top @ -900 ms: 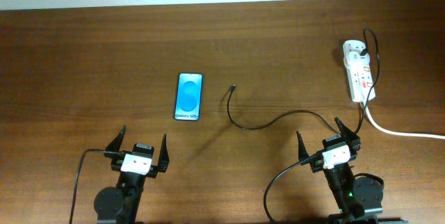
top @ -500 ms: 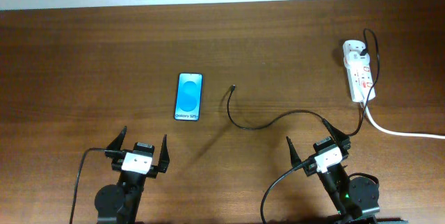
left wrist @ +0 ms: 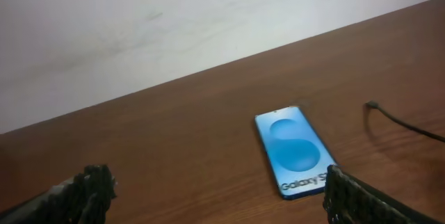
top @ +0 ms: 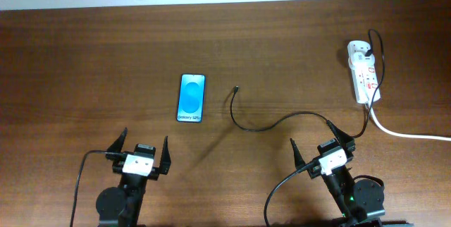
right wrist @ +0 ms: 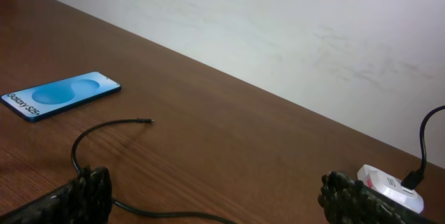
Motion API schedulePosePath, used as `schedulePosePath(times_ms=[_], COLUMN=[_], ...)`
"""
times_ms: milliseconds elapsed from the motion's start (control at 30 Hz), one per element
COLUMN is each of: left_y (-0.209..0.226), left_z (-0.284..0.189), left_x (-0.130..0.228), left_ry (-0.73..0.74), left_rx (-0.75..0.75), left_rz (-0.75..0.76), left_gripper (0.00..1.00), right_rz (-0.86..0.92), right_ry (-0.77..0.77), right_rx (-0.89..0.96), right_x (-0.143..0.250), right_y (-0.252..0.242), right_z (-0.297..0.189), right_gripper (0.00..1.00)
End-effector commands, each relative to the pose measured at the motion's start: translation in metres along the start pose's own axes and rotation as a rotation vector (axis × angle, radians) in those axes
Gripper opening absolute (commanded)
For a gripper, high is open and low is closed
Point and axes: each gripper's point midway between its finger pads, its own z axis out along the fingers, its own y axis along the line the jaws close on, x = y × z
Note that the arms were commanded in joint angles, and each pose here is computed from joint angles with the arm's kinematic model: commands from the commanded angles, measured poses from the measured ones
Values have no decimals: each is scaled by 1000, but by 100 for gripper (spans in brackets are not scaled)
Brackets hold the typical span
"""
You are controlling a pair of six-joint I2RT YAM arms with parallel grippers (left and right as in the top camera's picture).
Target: Plug charger to phone and switch on socket
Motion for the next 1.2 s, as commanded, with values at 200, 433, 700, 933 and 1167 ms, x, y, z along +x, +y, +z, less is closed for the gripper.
schedulePosePath(times_ms=[200, 433, 700, 933, 1167], left_y=[13, 8, -1, -1, 5], left_z=[0, 0, -2, 26, 90], left_x=[10, 2, -32, -91, -109], left_ry=[45, 9, -93, 19, 388], left_rx=[-73, -42, 32, 186, 330], left_rz=[8, -1, 10, -14, -104], left_gripper=[99, 99, 99, 99, 99], right_rz=[8, 8, -9, 19, 70], right_ry=[4, 5, -75, -113, -2], right_rx=[-33, -32, -21, -13, -83], right_x=[0, 1, -22, -65, -101], right_y=[6, 6, 2, -8, -11], right_z=[0, 0, -2, -16, -20], right_gripper=[98, 98, 98, 98, 98])
